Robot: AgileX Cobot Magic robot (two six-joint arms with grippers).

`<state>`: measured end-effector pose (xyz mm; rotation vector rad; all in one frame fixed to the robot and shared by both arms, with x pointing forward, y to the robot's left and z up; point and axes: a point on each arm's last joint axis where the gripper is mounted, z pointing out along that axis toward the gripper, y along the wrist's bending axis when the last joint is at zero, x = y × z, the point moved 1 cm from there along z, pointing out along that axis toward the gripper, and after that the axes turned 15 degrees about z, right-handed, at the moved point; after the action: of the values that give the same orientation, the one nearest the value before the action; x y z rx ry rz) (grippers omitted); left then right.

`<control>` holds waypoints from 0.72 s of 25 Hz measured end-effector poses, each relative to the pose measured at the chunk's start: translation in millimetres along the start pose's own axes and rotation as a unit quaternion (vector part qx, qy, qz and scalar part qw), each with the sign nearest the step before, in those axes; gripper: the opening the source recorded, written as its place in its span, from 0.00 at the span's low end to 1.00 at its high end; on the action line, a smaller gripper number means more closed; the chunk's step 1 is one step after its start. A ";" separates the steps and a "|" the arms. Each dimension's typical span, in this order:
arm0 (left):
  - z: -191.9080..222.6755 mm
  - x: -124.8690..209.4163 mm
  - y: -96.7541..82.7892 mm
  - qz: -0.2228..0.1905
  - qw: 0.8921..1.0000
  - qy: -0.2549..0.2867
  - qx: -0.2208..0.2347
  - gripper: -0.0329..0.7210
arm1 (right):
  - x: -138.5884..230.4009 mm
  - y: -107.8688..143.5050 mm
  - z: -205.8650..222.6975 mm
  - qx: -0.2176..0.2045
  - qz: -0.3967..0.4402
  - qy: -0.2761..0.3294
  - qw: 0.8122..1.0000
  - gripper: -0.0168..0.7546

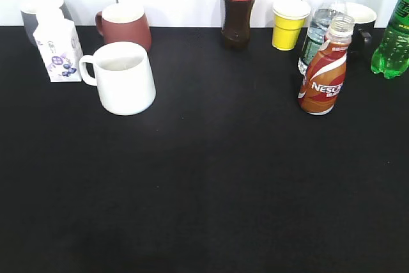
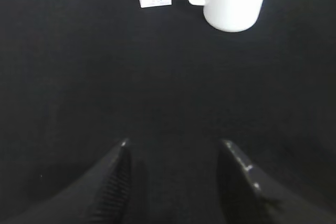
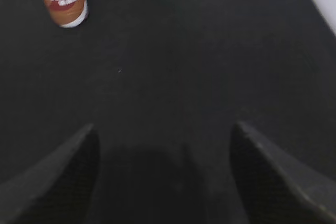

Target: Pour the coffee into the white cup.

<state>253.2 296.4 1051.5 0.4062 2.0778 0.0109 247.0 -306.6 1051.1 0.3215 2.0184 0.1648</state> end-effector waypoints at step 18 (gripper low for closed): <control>-12.3 6.3 -1.8 -0.032 0.997 -0.033 -0.068 0.36 | 2.1 -0.6 -4.5 -0.006 0.003 -0.015 1.000 0.78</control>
<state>239.5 298.5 1052.3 0.2532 2.0100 0.0992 242.0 -306.4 1051.2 0.3223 1.9869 0.1745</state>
